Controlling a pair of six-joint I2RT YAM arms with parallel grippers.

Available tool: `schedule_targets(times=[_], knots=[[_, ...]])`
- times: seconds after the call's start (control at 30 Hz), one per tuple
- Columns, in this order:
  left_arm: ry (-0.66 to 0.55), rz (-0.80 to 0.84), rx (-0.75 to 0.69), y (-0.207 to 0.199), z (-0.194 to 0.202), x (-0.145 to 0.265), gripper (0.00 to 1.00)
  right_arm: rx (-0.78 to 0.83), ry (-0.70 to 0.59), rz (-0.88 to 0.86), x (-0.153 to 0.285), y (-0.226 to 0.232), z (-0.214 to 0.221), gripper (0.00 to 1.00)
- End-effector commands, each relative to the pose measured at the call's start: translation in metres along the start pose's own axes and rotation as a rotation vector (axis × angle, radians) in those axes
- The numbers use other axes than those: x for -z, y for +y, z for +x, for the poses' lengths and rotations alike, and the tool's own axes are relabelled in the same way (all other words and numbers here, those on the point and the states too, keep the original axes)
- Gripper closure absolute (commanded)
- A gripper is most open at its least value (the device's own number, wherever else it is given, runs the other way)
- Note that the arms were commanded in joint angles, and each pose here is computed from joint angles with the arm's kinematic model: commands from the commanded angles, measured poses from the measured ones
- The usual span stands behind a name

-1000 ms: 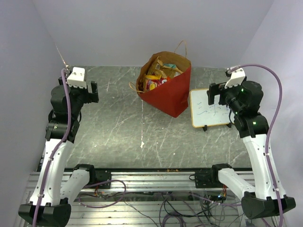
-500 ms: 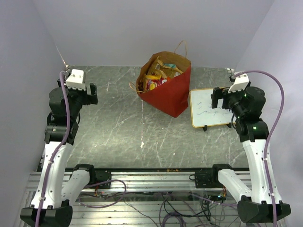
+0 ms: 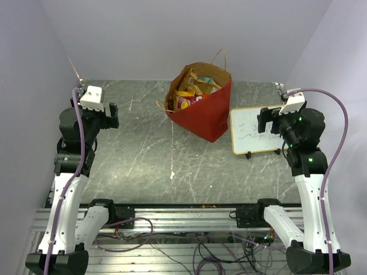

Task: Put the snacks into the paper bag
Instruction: Reset both arms

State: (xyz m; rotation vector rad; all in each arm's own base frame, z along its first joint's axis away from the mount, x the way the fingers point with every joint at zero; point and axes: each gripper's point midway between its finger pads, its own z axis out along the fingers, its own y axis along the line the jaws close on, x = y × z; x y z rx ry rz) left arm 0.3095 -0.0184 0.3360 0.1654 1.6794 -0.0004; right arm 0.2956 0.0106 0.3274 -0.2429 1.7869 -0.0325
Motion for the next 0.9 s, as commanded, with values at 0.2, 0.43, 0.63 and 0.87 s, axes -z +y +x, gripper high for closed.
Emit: schedule_targets(times=[0.2, 0.43, 0.63, 0.87], knots=[[-0.003, 0.002, 0.002, 0.0016, -0.0027, 0.0021, 0.04, 0.009, -0.003, -0.013, 0.0003, 0.001, 0.001, 0.0], [-0.001, 0.009, 0.002, 0.0008, -0.0012, 0.003, 0.04, 0.01, 0.002, -0.031, -0.0015, 0.0037, 0.0022, 0.0], [0.001, 0.019, 0.002, -0.0006, 0.0002, 0.0015, 0.04, 0.014, 0.007, -0.04, -0.0018, 0.0052, 0.0046, 0.0], [0.006, 0.028, -0.001, -0.0022, 0.0026, 0.0001, 0.04, 0.014, 0.006, -0.025, -0.0023, 0.0026, 0.0037, 0.0]])
